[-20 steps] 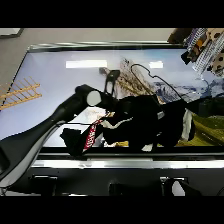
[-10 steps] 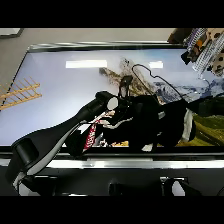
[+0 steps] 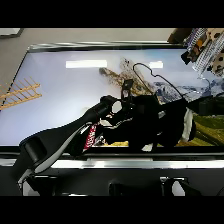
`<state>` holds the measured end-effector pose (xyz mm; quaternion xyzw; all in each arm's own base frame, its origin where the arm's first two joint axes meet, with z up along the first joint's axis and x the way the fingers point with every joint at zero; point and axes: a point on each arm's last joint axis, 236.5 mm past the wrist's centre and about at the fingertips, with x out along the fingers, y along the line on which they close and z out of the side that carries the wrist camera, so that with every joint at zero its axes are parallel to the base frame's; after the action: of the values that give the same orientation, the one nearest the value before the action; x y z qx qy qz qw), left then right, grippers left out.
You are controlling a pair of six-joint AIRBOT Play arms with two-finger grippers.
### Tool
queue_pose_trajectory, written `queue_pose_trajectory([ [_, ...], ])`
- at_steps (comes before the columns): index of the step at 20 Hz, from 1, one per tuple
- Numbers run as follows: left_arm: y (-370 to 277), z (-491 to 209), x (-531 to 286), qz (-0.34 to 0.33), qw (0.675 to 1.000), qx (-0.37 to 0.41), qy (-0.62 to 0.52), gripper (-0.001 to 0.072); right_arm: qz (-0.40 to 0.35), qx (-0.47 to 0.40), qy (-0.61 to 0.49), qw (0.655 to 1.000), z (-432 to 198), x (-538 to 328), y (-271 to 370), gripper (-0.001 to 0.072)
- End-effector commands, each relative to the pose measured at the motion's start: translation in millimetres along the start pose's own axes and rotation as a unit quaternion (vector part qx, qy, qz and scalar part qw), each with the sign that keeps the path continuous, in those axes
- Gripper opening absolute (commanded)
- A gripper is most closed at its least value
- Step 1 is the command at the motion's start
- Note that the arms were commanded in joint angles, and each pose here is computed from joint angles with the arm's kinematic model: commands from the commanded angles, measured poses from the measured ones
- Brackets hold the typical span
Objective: Fold the clothes and pants, and hang the long-sleeved shirts on hangers.
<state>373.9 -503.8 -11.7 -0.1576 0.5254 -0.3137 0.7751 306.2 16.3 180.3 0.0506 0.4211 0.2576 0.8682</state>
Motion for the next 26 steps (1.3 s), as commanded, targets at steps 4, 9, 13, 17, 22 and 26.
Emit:
queue_pose_trajectory([
  [4,11.8,13.7,-11.7,0.0,1.0,-0.026,0.001,0.0024,0.0,0.003,-0.001,1.0,0.5,-0.4,0.2,0.0043],
  [9,48.9,66.7,-74.6,0.025,0.999,-0.012,-0.034,0.0025,0.011,0.033,0.013,0.999,-6.9,-3.7,10.7,0.0042],
  [13,60.7,93.6,-113.3,0.029,0.998,-0.002,-0.062,0.0025,0.014,0.029,0.029,0.999,-11.3,0.7,16.7,0.0041],
  [17,55.8,116.2,-131.7,0.023,0.996,0.008,-0.091,0.0025,-0.03,-0.016,0.099,0.994,-28.6,22.2,21.5,0.0041],
  [22,58.7,122.8,-137.2,0.024,0.995,0.013,-0.097,0.0025,-0.045,-0.027,0.128,0.99,-35.4,31.4,30.6,0.0041],
  [26,64.8,127.5,-140.4,0.028,0.994,0.021,-0.102,0.0026,-0.054,-0.018,0.143,0.988,-42.0,29.5,26.7,0.004],
])
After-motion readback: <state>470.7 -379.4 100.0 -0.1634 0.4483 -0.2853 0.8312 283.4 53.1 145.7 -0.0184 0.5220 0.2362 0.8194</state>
